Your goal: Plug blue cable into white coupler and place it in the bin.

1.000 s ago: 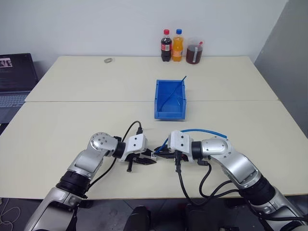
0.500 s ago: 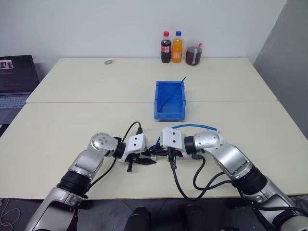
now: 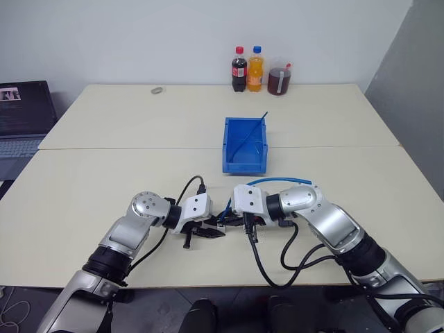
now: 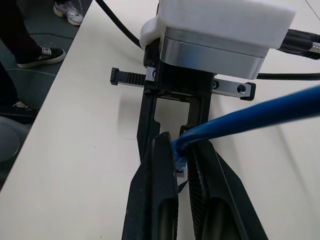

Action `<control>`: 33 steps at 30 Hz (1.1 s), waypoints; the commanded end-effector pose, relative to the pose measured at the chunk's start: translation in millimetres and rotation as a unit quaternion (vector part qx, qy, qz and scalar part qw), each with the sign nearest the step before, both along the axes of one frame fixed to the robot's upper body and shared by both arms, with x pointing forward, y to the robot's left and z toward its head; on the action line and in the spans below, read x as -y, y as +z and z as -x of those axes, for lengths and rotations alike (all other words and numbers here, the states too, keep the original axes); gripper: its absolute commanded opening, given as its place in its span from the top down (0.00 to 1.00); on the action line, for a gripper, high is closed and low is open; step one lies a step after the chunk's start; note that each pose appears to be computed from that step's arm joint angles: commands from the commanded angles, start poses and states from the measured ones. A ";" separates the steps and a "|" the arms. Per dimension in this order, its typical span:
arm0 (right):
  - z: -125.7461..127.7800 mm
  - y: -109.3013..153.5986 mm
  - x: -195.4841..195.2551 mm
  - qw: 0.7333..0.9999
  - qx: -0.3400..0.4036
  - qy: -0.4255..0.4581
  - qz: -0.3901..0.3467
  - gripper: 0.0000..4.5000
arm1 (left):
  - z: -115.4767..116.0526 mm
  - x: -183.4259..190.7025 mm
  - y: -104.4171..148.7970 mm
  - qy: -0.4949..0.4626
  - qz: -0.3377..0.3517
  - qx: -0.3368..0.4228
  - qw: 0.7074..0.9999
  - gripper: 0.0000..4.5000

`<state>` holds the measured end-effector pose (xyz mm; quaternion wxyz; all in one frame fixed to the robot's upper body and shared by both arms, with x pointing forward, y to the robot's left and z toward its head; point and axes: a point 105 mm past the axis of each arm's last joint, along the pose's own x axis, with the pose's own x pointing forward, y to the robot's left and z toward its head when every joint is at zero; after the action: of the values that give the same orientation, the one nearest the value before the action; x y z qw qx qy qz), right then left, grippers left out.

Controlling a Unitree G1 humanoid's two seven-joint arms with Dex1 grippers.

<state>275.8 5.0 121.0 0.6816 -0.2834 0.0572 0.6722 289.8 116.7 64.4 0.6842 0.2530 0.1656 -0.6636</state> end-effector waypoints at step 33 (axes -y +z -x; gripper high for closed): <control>9.0 -43.5 -7.7 0.996 -0.067 -0.022 0.053 1.00 | 13.2 0.7 -18.1 -0.011 -0.021 -0.030 0.999 0.82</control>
<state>274.8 13.3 109.4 0.6914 -0.2729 0.0806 0.6641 288.4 119.4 62.1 0.6873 0.2529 0.1693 -0.6595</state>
